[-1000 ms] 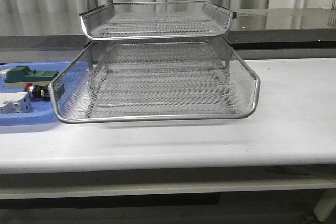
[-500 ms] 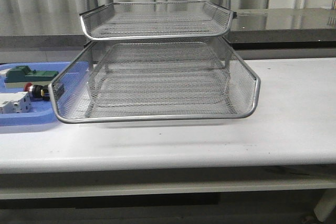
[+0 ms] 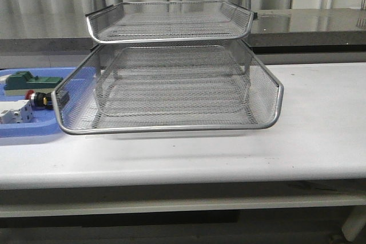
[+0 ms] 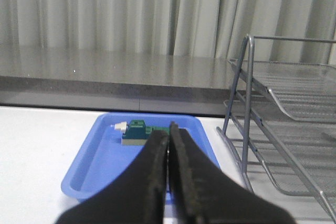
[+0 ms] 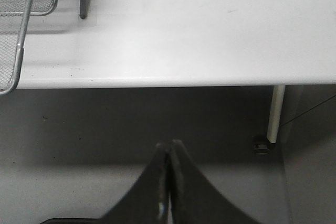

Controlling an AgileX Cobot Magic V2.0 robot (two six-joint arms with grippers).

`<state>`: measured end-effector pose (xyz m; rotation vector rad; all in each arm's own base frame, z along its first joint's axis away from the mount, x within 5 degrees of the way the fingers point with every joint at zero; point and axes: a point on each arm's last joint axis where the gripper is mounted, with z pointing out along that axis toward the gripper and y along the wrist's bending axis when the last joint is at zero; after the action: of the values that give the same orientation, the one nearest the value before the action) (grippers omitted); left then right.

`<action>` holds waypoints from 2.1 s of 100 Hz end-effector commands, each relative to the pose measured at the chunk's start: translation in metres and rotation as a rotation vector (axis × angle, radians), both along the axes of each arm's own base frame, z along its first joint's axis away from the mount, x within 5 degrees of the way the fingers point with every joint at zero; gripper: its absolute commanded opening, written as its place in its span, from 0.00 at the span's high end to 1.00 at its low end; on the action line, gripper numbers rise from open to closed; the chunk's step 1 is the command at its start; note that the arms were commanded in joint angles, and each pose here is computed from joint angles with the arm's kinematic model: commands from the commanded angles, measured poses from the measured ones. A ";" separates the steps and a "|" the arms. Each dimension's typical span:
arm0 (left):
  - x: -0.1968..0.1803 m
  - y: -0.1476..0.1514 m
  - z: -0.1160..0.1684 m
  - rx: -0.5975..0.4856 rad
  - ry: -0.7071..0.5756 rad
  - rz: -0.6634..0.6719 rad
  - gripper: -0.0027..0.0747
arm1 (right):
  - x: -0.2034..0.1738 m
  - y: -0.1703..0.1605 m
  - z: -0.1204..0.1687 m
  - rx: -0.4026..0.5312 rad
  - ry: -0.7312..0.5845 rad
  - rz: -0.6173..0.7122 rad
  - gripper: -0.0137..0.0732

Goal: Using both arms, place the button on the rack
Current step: 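Release the tier and withdraw the right gripper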

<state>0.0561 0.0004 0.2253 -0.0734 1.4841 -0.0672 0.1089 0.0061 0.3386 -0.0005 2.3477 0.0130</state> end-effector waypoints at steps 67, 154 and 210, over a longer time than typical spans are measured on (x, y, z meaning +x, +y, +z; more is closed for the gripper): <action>0.130 -0.001 0.108 0.038 0.548 -0.034 0.96 | 0.003 -0.001 0.015 -0.008 -0.098 -0.002 0.92; 0.240 -0.002 0.115 0.193 0.949 -0.134 0.81 | 0.003 -0.001 0.015 -0.008 -0.098 -0.002 0.92; 0.237 -0.005 0.113 0.197 0.989 -0.173 0.21 | 0.003 -0.001 0.015 -0.008 -0.098 -0.002 0.92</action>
<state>0.2928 -0.0017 0.3186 0.2397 2.5713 0.0085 0.1089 0.0061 0.3386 -0.0005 2.3477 0.0130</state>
